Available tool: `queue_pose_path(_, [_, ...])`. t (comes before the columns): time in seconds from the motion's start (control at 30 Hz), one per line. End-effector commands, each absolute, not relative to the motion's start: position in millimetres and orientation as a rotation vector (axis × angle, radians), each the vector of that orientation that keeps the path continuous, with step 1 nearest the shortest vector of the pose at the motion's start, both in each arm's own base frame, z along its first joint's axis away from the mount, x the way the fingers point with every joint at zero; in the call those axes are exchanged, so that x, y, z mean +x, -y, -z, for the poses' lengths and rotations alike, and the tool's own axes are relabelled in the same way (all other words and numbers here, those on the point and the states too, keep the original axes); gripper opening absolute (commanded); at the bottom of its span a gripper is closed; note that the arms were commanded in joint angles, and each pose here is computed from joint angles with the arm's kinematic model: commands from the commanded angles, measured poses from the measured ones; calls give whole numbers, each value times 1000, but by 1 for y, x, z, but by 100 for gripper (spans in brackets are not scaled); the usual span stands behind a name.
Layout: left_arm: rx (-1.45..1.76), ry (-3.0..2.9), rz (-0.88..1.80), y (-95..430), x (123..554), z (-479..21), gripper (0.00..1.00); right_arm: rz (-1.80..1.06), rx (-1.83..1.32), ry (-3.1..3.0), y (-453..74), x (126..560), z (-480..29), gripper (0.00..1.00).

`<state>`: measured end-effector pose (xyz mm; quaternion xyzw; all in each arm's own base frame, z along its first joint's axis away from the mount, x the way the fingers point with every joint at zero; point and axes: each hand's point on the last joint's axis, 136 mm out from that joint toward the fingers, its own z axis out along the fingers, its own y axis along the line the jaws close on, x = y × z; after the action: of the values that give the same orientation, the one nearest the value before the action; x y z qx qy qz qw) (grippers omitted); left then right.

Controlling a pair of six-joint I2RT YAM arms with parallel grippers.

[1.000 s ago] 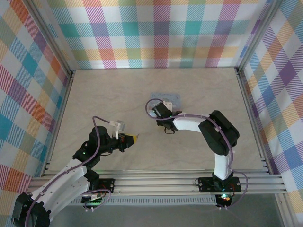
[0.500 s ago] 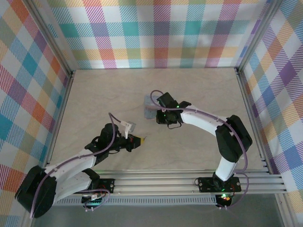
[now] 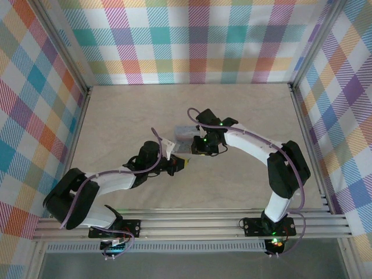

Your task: Unlock the padlock with the key

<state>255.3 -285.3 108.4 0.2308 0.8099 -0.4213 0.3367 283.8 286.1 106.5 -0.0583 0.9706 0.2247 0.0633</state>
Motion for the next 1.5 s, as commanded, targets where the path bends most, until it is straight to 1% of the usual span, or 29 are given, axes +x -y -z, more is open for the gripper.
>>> queue_pose_path(0.0, [640, -1988, 1130, 301, 265, -127, 0, -836, -209, -2925, -300, 284, -128, 0])
queue_pose_path(0.27, [606, -1895, 1169, 306, 272, -130, 0, -979, -145, -2946, -300, 281, -146, 0])
queue_pose_path(0.63, [567, -1855, 1136, 296, 272, -142, 0, -1105, -34, -2951, -303, 282, -151, 0])
queue_pose_path(1.0, [533, -1841, 1127, 292, 273, -142, 0, -1134, 24, -2923, -305, 290, -153, 0])
queue_pose_path(1.47, [484, -1812, 1121, 288, 276, -147, 0, -1158, 40, -2926, -305, 287, -149, 0])
